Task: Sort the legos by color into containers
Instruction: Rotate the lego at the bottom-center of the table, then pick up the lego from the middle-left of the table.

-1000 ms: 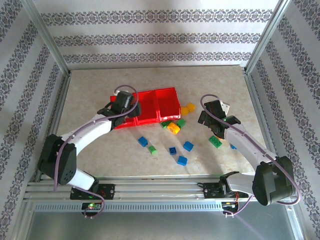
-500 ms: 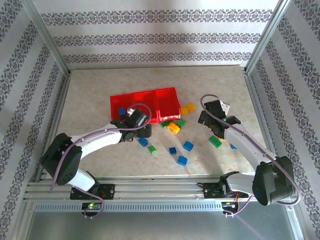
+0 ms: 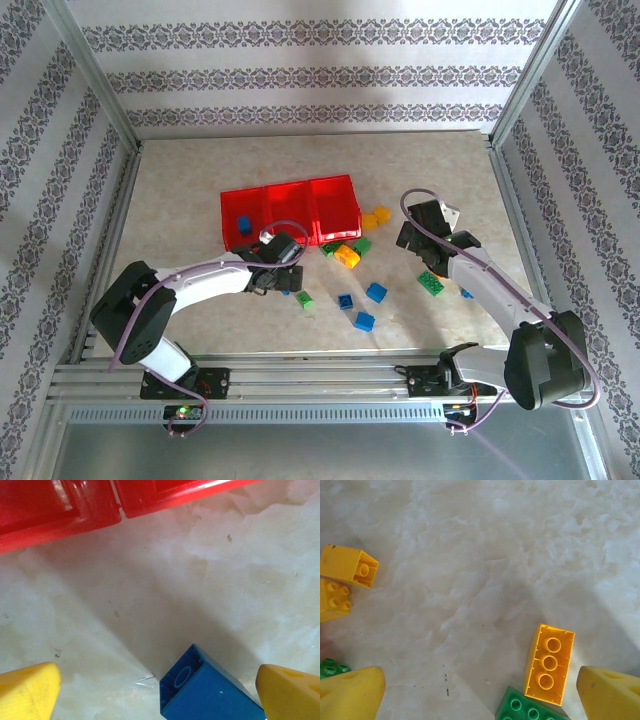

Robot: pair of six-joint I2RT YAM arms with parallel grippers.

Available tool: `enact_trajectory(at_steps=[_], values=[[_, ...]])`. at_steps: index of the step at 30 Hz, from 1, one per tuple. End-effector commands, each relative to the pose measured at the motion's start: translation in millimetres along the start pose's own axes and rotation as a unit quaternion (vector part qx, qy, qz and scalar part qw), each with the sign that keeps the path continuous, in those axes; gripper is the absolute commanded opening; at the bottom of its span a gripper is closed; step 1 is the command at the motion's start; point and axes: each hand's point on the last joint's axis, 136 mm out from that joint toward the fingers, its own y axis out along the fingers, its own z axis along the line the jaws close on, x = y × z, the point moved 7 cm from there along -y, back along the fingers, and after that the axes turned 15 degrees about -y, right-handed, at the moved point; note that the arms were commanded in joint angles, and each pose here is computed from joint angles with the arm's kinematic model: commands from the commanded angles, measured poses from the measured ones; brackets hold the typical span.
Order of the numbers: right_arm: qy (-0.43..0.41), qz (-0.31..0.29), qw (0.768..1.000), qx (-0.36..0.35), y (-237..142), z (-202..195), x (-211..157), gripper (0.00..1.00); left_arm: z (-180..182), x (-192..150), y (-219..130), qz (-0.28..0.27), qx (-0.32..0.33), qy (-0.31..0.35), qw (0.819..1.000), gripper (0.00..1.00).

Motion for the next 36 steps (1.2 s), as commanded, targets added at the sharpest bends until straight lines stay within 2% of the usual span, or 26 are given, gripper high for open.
enact_trajectory(at_steps=[1,7,11,17,25,30,36], values=[[-0.002,-0.002,1.000,-0.008,0,1,0,0.98,20,-16,1,0.023,0.051,0.014,0.998,1.00],[-0.001,-0.002,1.000,-0.008,0,1,1,0.98,30,-21,-7,0.022,0.055,0.010,0.998,0.91],[0.001,0.000,1.000,-0.007,2,2,1,0.98,32,-24,-10,0.025,0.045,-0.003,0.999,0.77],[0.001,0.000,1.000,-0.006,2,2,2,0.98,31,-26,-6,0.029,0.040,-0.003,0.999,0.72],[0.000,0.001,1.000,-0.007,1,2,2,0.98,22,-20,3,0.021,0.037,0.008,0.999,0.53],[0.002,-0.001,1.000,-0.008,0,1,2,0.98,21,-21,8,0.023,0.039,0.008,0.999,0.49],[0.003,0.000,1.000,-0.009,1,1,0,0.98,18,-14,7,0.000,0.035,0.003,0.999,0.37]])
